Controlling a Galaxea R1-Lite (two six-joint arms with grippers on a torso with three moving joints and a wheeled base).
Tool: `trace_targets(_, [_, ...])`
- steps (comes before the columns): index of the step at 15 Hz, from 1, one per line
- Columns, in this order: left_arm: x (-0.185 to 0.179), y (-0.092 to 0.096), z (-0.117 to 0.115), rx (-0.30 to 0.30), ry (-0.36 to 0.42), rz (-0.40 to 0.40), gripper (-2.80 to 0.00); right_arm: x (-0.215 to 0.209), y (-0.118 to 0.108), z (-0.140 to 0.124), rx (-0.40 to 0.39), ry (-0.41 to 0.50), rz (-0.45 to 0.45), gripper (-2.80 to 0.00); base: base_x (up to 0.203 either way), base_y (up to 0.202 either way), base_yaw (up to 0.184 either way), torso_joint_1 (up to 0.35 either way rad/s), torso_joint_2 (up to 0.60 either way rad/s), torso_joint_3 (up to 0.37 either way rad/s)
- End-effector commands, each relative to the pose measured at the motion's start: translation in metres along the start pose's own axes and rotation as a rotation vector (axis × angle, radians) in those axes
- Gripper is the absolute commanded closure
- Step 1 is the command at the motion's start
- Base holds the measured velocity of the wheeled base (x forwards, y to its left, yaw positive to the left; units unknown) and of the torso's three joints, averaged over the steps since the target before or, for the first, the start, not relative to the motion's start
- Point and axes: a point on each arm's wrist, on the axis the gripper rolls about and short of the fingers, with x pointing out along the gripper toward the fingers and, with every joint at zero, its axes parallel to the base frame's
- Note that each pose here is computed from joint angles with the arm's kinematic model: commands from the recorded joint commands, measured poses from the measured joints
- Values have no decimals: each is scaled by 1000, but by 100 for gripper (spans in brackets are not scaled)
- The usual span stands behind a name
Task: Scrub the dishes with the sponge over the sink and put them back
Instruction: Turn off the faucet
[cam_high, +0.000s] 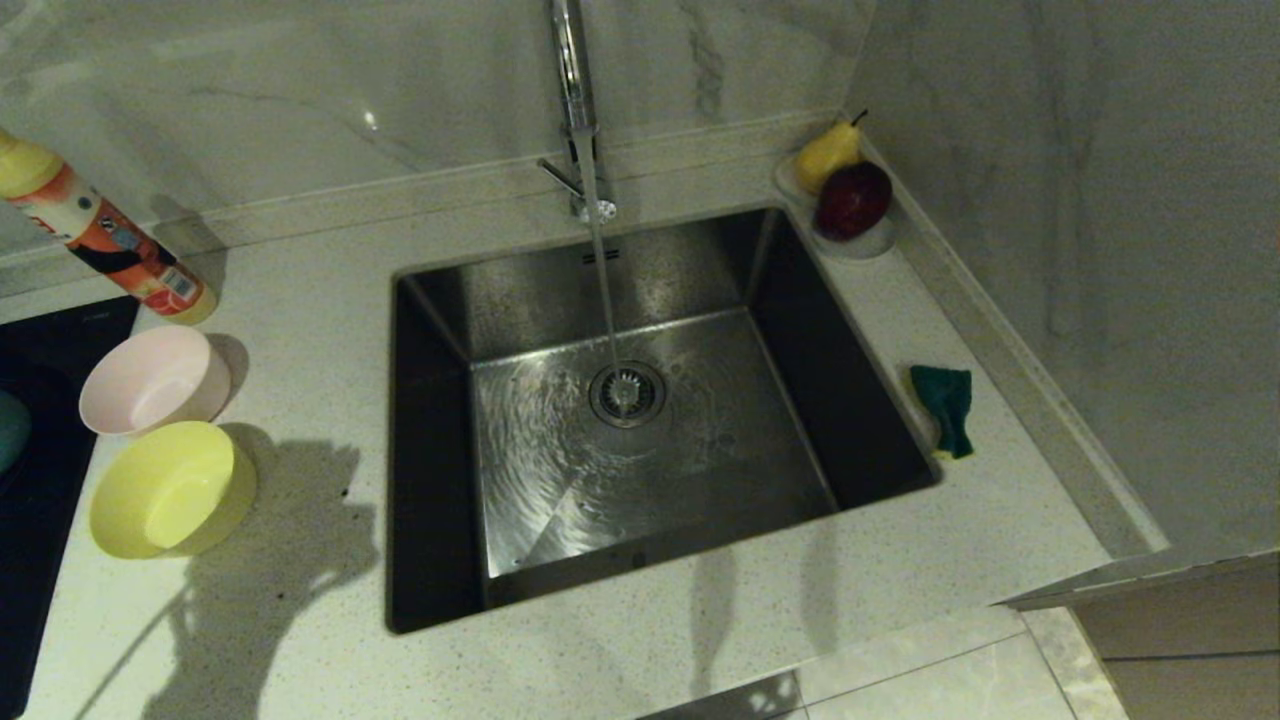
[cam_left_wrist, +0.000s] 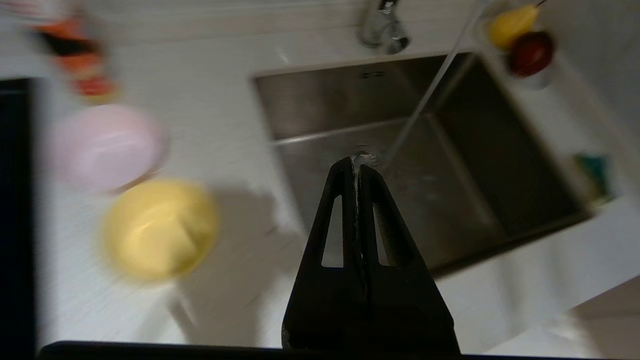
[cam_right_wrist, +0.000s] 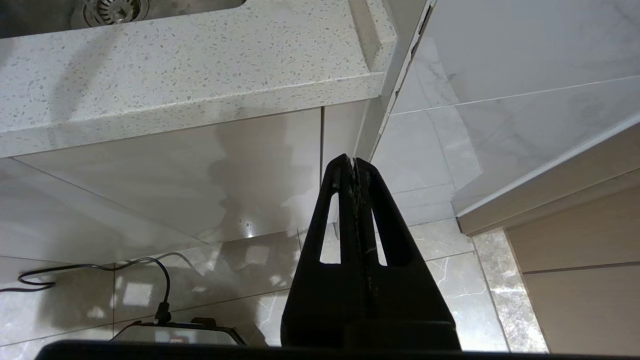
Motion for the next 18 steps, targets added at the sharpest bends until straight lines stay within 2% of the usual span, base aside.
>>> trace_targets(1, [110,15,20,-121,218,-20,0,0,0,0,0,-2,1,0,0,0,0,0,0,0])
trace_targets(4, [210,28,29,-307,334,-98,0,0,0,0,0,0,1,0,0,0,0,0,0,0])
trace_targets(6, [267,35,16,-418,426,-150,0,0,0,0,0,0,1,0,0,0,0,0,0,0])
trace_targets(9, [329,30,-12,-511,525,-231,0,0,0,0,0,-1,1,0,0,0,0,0,0,0])
trace_targets(11, [352,16,-18,-566,547,-281,0,0,0,0,0,0,1,0,0,0,0,0,0,0])
trace_targets(13, [364,8,-25,-622,570,-289,0,0,0,0,0,-1,1,0,0,0,0,0,0,0])
trace_targets(15, [371,7,-28,-640,567,-292,0,0,0,0,0,0,1,0,0,0,0,0,0,0])
trace_targets(18, [388,7,-33,-704,559,-285,0,0,0,0,0,1,1,0,0,0,0,0,0,0])
